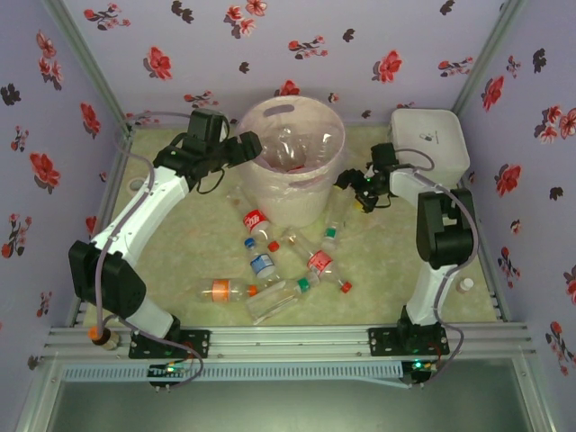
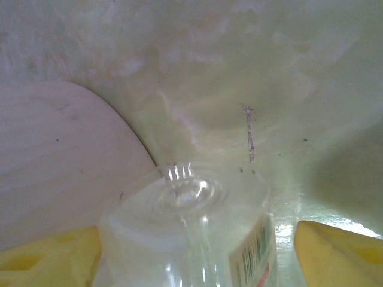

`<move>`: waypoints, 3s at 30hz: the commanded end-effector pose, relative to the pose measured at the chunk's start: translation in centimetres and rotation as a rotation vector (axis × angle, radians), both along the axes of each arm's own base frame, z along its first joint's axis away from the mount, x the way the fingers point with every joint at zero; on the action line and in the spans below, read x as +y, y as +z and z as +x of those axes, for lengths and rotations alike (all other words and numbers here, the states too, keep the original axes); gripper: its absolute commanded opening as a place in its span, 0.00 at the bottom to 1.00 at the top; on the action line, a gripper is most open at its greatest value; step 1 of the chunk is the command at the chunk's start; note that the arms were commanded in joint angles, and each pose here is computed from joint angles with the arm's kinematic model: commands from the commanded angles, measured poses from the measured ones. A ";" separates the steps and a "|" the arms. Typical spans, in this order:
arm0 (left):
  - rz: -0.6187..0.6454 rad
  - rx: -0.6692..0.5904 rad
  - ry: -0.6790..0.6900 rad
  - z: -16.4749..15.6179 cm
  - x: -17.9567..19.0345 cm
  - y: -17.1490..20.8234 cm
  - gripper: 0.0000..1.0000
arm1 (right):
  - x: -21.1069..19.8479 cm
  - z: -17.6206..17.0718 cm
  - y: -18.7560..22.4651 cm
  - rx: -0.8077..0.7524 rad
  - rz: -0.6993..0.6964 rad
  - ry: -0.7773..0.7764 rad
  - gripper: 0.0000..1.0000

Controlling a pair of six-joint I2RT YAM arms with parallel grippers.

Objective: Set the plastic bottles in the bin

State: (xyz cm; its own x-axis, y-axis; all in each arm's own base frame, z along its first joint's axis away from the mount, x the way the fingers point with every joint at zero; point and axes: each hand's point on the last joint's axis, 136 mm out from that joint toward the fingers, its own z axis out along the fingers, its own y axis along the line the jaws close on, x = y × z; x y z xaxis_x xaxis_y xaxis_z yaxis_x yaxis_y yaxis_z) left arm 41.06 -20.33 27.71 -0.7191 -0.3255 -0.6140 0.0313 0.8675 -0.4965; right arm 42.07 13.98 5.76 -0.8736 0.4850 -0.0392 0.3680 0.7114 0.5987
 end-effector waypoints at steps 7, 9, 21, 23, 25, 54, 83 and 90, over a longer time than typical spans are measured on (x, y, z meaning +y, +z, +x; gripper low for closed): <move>0.020 0.016 0.025 0.0 0.8 -0.4 0.88 | -4.3 -4.4 0.2 0.037 -0.054 -0.041 0.79; 0.022 0.019 0.025 0.0 0.8 -0.6 0.88 | -5.0 -5.3 0.5 0.040 -0.070 -0.056 0.81; 0.023 0.024 0.013 -0.1 0.6 -0.8 0.88 | -4.4 -7.5 1.1 0.058 -0.022 -0.209 1.00; 0.027 0.024 0.013 -0.2 0.7 -0.7 0.88 | -4.5 -8.3 0.8 0.078 -0.046 -0.223 1.00; 0.025 0.019 0.011 -0.3 0.8 -0.5 0.88 | -4.9 -9.3 0.4 0.101 -0.050 -0.279 0.99; -0.009 0.023 -0.030 0.3 -0.2 -0.6 0.91 | -4.8 -9.8 2.8 -0.055 0.116 -0.780 1.00; -0.004 0.017 -0.012 0.2 0.1 -0.4 0.95 | -8.9 -8.4 4.5 -0.151 -0.066 -0.726 0.60; -0.006 0.010 -0.015 0.0 0.1 -0.3 0.95 | -10.5 -10.8 4.8 -0.135 -0.104 -0.726 0.41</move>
